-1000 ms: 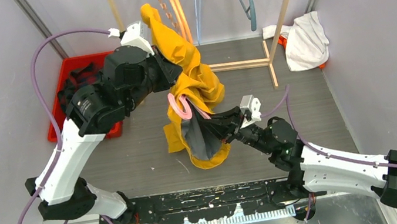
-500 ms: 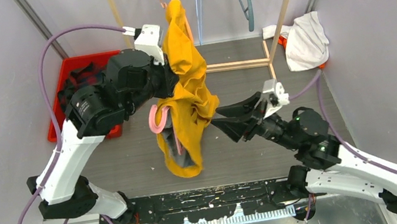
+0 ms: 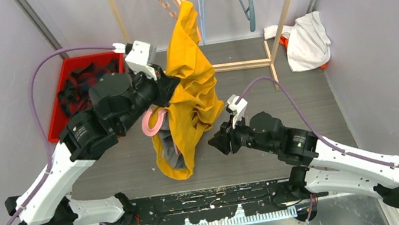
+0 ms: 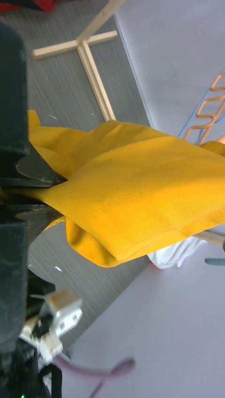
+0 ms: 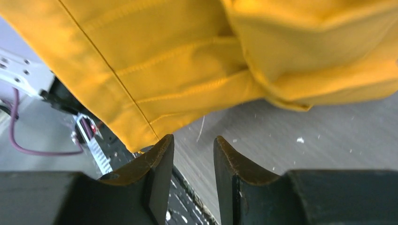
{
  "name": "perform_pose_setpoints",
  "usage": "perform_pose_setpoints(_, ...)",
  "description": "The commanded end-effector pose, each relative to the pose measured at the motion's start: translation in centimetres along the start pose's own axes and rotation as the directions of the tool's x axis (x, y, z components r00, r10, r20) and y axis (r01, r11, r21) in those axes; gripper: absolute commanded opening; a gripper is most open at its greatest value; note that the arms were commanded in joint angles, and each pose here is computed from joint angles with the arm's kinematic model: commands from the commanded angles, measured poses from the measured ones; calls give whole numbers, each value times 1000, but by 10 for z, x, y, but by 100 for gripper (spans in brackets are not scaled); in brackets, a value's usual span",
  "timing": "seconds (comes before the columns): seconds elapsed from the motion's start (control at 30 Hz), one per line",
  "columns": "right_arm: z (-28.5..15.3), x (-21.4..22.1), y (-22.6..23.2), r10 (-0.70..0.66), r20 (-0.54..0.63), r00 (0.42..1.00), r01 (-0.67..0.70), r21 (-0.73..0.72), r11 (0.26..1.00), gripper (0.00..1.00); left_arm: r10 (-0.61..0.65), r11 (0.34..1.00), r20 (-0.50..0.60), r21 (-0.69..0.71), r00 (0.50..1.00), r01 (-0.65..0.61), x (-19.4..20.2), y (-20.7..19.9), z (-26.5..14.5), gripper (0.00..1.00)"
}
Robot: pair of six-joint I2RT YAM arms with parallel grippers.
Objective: Place the skirt on the hanger
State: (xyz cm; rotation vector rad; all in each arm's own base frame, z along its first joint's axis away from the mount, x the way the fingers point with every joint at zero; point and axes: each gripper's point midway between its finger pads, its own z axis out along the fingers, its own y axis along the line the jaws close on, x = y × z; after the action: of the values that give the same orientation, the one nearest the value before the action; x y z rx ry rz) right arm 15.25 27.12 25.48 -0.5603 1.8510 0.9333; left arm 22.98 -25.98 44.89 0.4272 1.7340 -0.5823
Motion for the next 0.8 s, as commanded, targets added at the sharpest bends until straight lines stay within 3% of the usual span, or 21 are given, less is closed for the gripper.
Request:
perform_pose_setpoints(0.0,-6,3,11,45,15,999,-45,-38,998,42,-123,984,414,167,902,58,-105,-21,-38,0)
perform_pose_setpoints(0.17,-23,5,12,42,19,999,-42,-38,998,45,-187,968,586,248,788,44,-134,-25,-64,0)
perform_pose_setpoints(0.27,-33,3,15,32,30,999,-30,-65,997,55,-212,961,647,273,732,37,-142,-26,-70,0)
perform_pose_setpoints(0.63,-15,5,14,-20,-1,1000,20,-3,1000,82,-293,948,715,303,635,96,-148,-23,-67,0)
perform_pose_setpoints(0.77,0,15,28,-42,52,998,41,15,999,89,-336,941,732,291,593,174,-145,-8,-71,0)
